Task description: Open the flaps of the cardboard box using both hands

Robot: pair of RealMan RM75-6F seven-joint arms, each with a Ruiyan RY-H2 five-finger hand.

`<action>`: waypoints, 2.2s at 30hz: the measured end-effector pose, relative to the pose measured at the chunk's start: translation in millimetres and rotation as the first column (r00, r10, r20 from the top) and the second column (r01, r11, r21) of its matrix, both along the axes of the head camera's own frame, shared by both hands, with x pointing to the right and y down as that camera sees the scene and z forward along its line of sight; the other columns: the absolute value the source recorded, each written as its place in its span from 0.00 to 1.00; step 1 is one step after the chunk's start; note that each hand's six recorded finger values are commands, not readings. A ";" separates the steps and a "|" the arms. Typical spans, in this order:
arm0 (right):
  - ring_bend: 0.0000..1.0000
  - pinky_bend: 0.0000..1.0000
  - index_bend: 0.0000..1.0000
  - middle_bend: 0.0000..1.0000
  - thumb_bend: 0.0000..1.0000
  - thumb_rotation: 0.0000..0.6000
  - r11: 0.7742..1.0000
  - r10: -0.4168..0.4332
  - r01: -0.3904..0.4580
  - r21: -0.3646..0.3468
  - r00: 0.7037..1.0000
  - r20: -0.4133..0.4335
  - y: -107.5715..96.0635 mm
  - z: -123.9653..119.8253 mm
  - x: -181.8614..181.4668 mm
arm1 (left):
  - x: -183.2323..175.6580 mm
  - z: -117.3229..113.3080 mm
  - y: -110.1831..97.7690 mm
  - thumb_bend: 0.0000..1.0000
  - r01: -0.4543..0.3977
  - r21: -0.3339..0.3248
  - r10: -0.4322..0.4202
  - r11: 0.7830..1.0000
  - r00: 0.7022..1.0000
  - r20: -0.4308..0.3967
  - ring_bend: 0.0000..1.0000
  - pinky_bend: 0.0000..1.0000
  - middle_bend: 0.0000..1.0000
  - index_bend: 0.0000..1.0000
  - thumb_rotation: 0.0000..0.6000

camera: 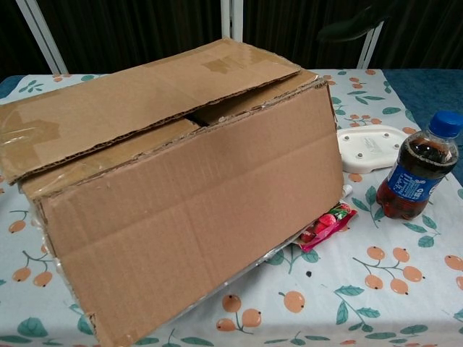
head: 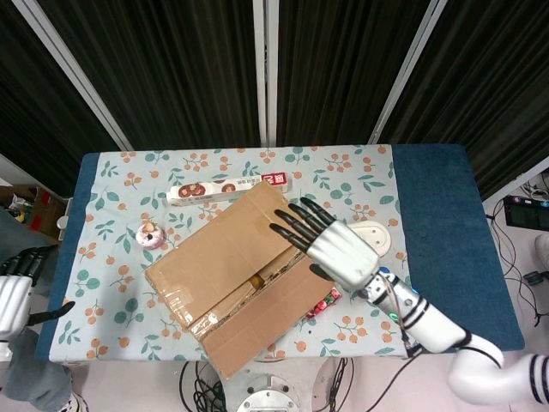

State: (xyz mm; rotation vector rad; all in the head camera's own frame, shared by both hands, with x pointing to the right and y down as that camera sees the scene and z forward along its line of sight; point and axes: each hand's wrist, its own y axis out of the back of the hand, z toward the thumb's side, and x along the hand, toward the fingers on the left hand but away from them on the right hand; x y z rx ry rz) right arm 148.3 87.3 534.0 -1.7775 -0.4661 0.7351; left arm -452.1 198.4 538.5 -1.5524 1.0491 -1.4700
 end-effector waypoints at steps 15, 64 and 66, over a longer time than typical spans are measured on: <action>0.00 0.00 0.00 0.00 0.00 1.00 1.000 0.005 -0.005 0.006 1.000 -0.027 -0.8 45.6 -68.4 | -18.9 -0.9 -0.2 0.07 0.030 0.006 -0.030 1.000 1.000 -0.002 0.15 0.23 0.19 0.15 0.85; 0.00 0.00 0.00 0.00 0.04 1.00 0.984 0.073 -0.069 0.167 0.997 -0.020 -45.6 45.1 -148.6 | -48.8 -12.5 -0.7 0.07 0.076 0.035 -0.076 0.996 0.997 -0.001 0.15 0.23 0.19 0.15 0.85; 0.00 0.00 0.00 0.00 0.03 1.00 0.982 0.071 -0.066 0.179 0.997 -0.021 -48.6 43.7 -157.7 | -50.1 -13.4 -1.0 0.07 0.079 0.038 -0.079 0.996 0.997 -0.001 0.15 0.23 0.19 0.15 0.85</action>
